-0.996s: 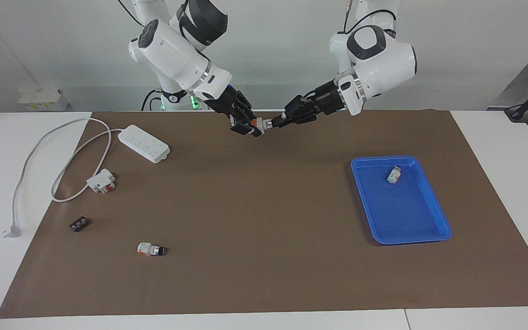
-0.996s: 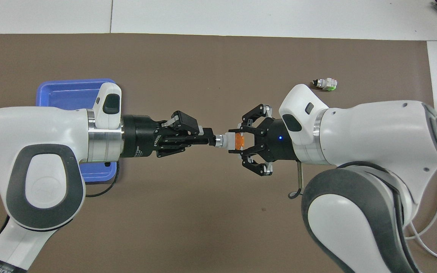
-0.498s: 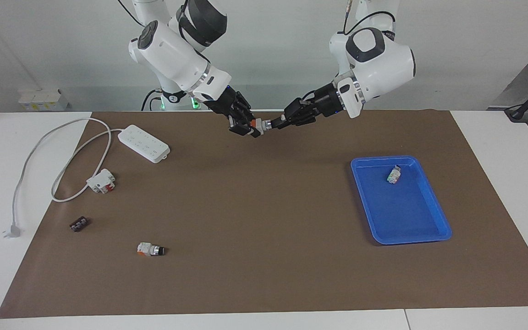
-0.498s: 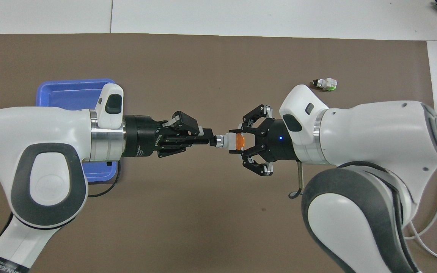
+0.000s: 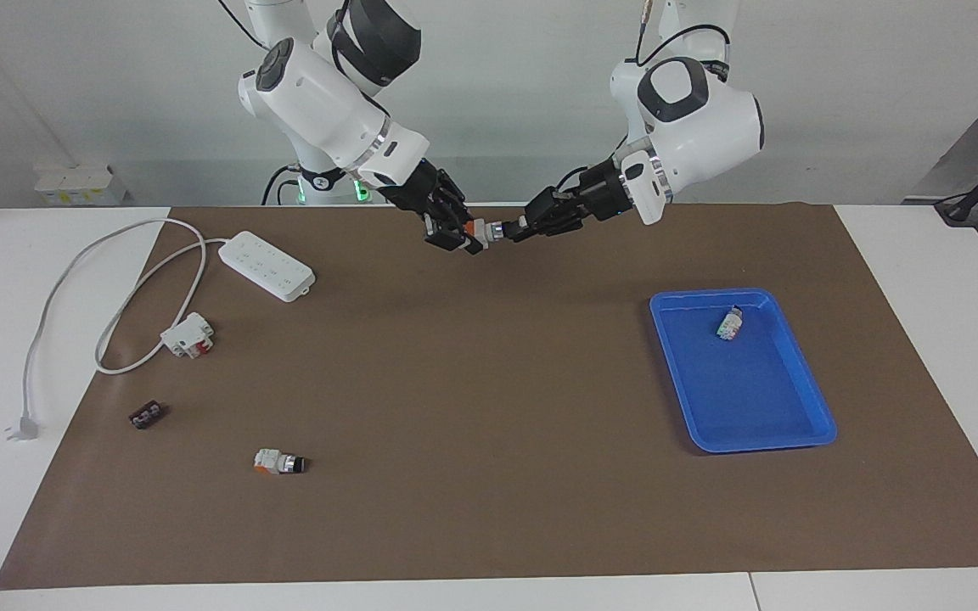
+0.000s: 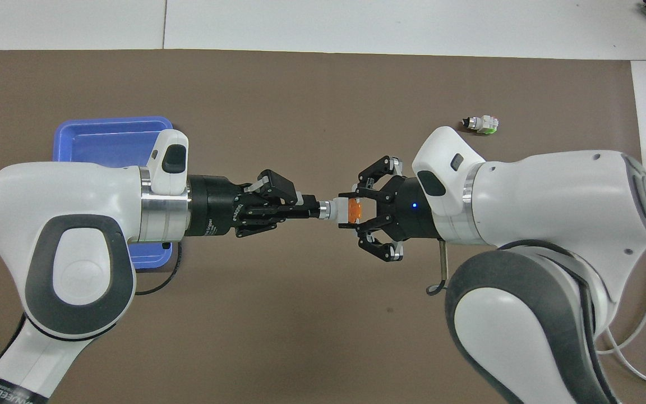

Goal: Turn and place switch with both arms

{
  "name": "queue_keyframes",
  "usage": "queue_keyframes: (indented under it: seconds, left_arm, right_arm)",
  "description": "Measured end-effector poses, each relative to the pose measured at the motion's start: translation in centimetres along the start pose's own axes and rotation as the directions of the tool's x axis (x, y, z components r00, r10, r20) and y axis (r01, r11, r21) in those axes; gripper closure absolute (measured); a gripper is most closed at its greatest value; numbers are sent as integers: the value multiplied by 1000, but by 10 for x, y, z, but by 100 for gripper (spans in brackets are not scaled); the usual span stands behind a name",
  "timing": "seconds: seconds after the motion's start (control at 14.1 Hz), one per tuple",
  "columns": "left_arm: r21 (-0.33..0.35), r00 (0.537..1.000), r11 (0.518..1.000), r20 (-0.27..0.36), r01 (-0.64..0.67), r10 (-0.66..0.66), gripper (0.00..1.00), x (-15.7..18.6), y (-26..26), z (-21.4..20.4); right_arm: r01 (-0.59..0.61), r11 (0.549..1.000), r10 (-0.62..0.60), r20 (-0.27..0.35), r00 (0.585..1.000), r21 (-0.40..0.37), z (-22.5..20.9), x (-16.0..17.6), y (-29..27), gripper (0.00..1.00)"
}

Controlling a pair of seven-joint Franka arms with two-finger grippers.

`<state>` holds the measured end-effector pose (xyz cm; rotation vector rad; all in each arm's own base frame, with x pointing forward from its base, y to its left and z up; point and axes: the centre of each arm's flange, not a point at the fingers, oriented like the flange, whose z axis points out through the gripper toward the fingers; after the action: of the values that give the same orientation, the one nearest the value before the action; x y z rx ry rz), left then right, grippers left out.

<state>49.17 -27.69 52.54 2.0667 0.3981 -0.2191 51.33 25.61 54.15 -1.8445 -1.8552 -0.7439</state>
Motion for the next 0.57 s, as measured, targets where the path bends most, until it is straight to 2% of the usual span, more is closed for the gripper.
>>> queue_keyframes:
  seconds: [0.57]
  left_arm:
    - [-7, 1000, 1000, -1, 1, -1, 89, -1, 1, 0]
  right_arm:
    - [-1, 1000, 1, 1, 1000, 2, 1, -1, -1, 59]
